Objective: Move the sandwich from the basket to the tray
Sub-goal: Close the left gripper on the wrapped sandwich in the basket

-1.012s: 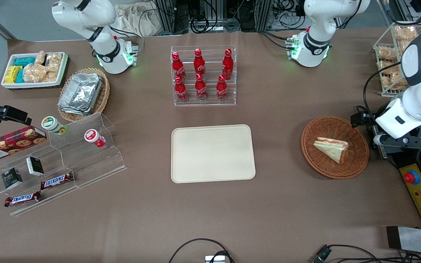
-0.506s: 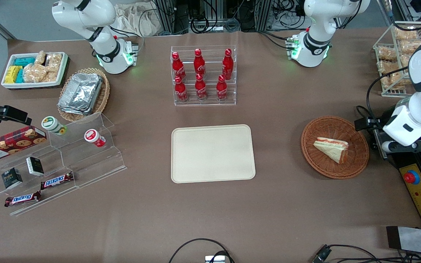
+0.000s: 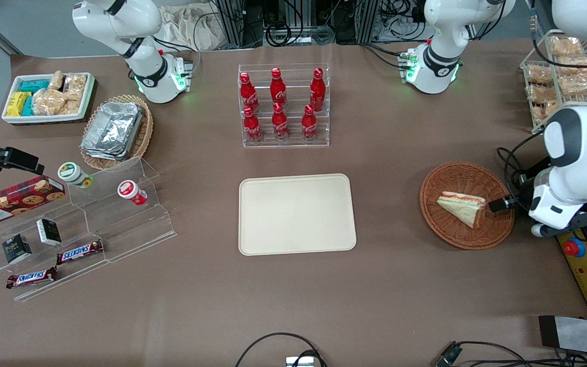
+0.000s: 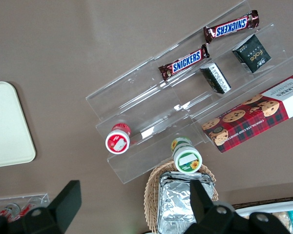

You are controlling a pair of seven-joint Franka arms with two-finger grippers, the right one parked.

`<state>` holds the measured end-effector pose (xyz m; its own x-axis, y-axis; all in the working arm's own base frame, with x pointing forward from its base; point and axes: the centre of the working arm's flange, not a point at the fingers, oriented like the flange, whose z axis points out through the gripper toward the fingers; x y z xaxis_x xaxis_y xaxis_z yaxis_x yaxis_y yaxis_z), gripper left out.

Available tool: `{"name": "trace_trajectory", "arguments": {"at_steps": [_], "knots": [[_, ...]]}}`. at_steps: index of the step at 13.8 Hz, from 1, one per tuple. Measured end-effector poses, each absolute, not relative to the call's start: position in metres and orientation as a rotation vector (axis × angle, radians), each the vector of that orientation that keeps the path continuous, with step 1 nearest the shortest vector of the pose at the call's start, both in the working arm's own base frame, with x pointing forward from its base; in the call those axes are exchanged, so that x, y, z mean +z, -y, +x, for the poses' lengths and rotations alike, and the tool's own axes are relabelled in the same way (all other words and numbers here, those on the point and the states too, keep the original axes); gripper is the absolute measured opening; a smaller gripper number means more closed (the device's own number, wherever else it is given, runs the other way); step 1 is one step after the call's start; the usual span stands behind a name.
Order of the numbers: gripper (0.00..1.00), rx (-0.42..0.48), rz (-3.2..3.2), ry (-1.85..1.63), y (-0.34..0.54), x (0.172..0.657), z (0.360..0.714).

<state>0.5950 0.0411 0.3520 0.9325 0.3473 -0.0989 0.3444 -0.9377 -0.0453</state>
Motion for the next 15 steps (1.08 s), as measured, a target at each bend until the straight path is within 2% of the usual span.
{"name": "trace_trajectory", "arguments": {"at_steps": [3,5,9,14,15], "knots": [[1.0,0.095,-3.033,0.726,-0.037,0.311,0.579],[1.0,0.086,-3.023,0.778,-0.036,0.291,0.568],[1.0,0.119,-3.016,0.823,-0.035,0.279,0.559],[1.0,0.209,-3.006,0.849,-0.034,0.251,0.548],[0.95,0.217,-3.005,0.848,-0.034,0.247,0.547]]}}
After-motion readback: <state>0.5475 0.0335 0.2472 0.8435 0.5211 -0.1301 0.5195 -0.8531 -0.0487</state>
